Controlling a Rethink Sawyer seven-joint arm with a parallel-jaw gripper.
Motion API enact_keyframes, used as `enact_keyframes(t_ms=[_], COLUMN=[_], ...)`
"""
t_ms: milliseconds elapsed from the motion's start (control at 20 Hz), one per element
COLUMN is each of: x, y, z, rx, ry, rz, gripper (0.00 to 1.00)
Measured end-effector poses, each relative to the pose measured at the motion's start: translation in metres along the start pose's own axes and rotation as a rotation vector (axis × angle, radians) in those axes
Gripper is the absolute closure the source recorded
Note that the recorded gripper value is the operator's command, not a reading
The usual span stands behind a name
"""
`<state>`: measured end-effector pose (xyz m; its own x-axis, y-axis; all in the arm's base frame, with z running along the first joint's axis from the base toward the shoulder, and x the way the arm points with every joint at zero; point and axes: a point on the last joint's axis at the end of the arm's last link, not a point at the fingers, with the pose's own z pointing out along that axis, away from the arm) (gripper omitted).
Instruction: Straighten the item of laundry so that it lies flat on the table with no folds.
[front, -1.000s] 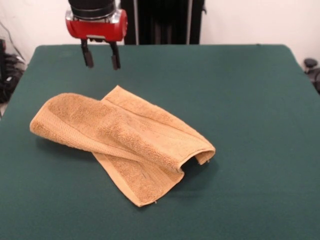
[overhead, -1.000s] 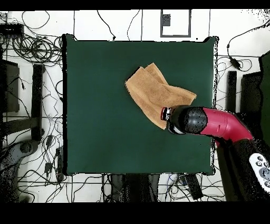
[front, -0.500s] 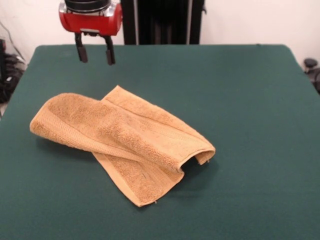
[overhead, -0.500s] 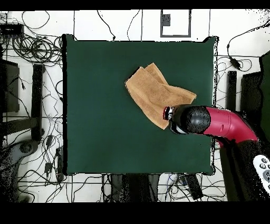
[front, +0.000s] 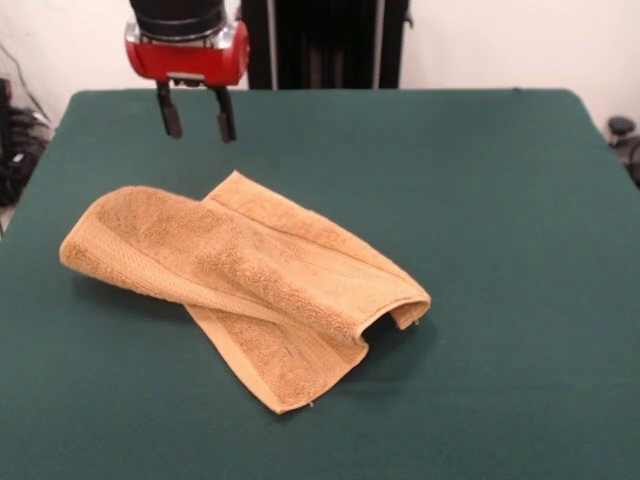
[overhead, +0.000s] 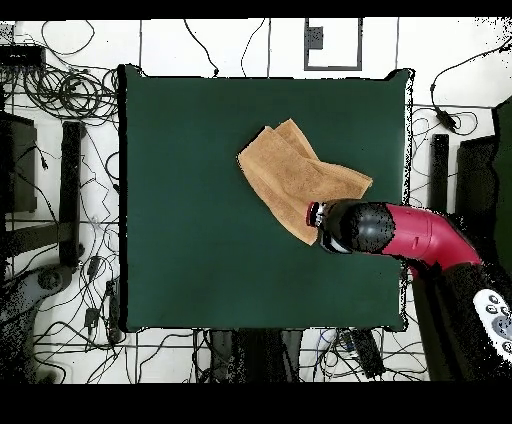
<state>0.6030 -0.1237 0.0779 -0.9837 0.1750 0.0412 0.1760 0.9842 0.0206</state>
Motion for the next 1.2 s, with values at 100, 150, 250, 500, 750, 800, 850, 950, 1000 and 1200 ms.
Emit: enact_keyframes(t_ms=[100,150,250,500,750,800,850,950,1000,1200], x=[0.003,0.005,0.009,0.021,0.028,0.028,0.027,0.027,0.027,0.032], y=[0.001,0.001,0.001,-0.004,-0.004,-0.004,-0.003,-0.002,0.0,0.007], z=[0.008,0.011,0.017,0.025,0.032,0.033,0.036,0.042,0.049,0.07], rx=[-0.009,-0.014,-0.022,-0.035,-0.048,-0.051,-0.055,-0.061,-0.071,-0.099], ry=[-0.003,-0.004,-0.005,-0.002,-0.037,-0.046,-0.066,-0.087,-0.115,-0.161], rz=[0.001,0.002,0.004,0.015,0.019,0.02,0.02,0.021,0.021,0.023], gripper=[0.0,0.0,0.0,0.0,0.0,0.0,0.0,0.0,0.0,0.0])
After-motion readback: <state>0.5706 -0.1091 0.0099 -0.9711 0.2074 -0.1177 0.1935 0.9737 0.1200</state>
